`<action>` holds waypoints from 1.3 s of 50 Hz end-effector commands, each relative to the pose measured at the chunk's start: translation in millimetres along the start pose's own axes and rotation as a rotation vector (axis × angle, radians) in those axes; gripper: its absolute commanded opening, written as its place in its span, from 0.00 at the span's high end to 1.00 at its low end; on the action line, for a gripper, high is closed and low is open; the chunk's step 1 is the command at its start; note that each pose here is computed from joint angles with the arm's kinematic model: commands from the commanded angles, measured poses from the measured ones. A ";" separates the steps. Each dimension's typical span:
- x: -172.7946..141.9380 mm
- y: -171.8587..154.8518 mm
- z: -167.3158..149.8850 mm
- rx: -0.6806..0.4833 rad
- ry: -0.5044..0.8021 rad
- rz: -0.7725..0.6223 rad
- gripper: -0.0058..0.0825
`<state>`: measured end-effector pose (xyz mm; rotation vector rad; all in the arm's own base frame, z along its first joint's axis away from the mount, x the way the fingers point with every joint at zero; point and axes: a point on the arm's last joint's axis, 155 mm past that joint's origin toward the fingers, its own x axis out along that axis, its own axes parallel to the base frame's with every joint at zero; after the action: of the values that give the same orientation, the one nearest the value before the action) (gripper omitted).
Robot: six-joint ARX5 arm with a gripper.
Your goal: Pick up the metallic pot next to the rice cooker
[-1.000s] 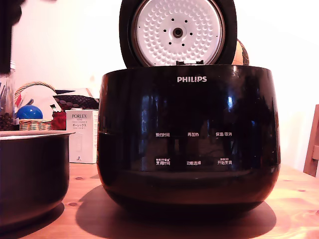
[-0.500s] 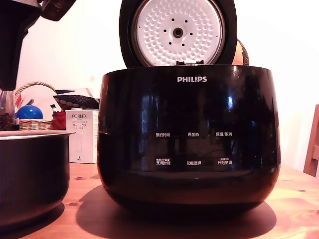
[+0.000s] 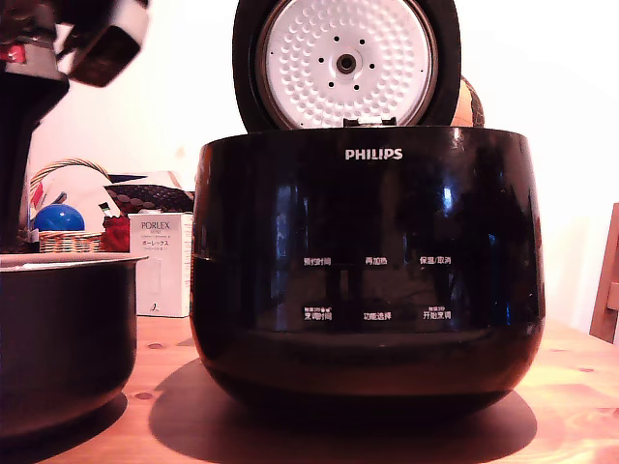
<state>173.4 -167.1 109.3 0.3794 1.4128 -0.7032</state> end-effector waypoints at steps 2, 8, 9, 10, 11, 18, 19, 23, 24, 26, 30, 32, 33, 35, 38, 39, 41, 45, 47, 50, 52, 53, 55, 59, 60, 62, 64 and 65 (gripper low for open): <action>-10.5 -1.8 6.3 0.009 -0.075 0.003 0.61; -14.1 -2.3 9.4 0.015 -0.113 0.005 0.48; -13.9 -2.3 9.7 0.014 -0.118 0.005 0.48; -13.3 -2.2 9.3 0.014 -0.120 0.005 0.47; -12.5 -2.1 8.3 0.014 -0.119 0.005 0.47; -7.7 -0.7 6.7 0.017 -0.136 0.009 0.46; -7.7 0.0 7.6 0.018 -0.145 0.013 0.46; -7.4 1.4 9.7 0.025 -0.173 0.021 0.45; -7.1 1.5 9.7 0.026 -0.179 0.021 0.44; -6.2 2.6 8.9 0.025 -0.185 0.026 0.42; -2.7 5.8 5.4 0.021 -0.178 0.038 0.41; -0.2 6.9 3.5 0.018 -0.172 0.040 0.41; 0.5 8.6 2.9 0.016 -0.170 0.047 0.41; 2.8 10.3 1.1 0.013 -0.164 0.053 0.41; 6.7 14.2 -1.7 0.011 -0.155 0.070 0.41; 8.2 14.4 -2.5 0.011 -0.153 0.070 0.41; 11.7 16.2 -3.4 0.010 -0.152 0.077 0.41; 19.1 17.7 -8.5 0.008 -0.136 0.079 0.41; 21.3 19.2 -9.5 0.007 -0.134 0.085 0.41; 23.5 20.4 -9.8 0.007 -0.135 0.090 0.41; 24.2 21.7 -9.7 0.007 -0.136 0.095 0.41; 24.4 22.1 -9.8 0.007 -0.136 0.097 0.41; 24.7 23.0 -10.0 0.010 -0.135 0.101 0.43; 24.5 25.2 -9.6 0.013 -0.136 0.114 0.48; 24.5 25.3 -9.5 0.013 -0.135 0.115 0.49; 24.5 25.3 -9.3 0.023 -0.136 0.115 0.50; 24.9 25.3 -9.4 0.023 -0.135 0.115 0.50; 25.4 25.3 -9.6 0.032 -0.132 0.115 0.50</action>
<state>183.8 -149.8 84.7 0.4096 1.2378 -0.6402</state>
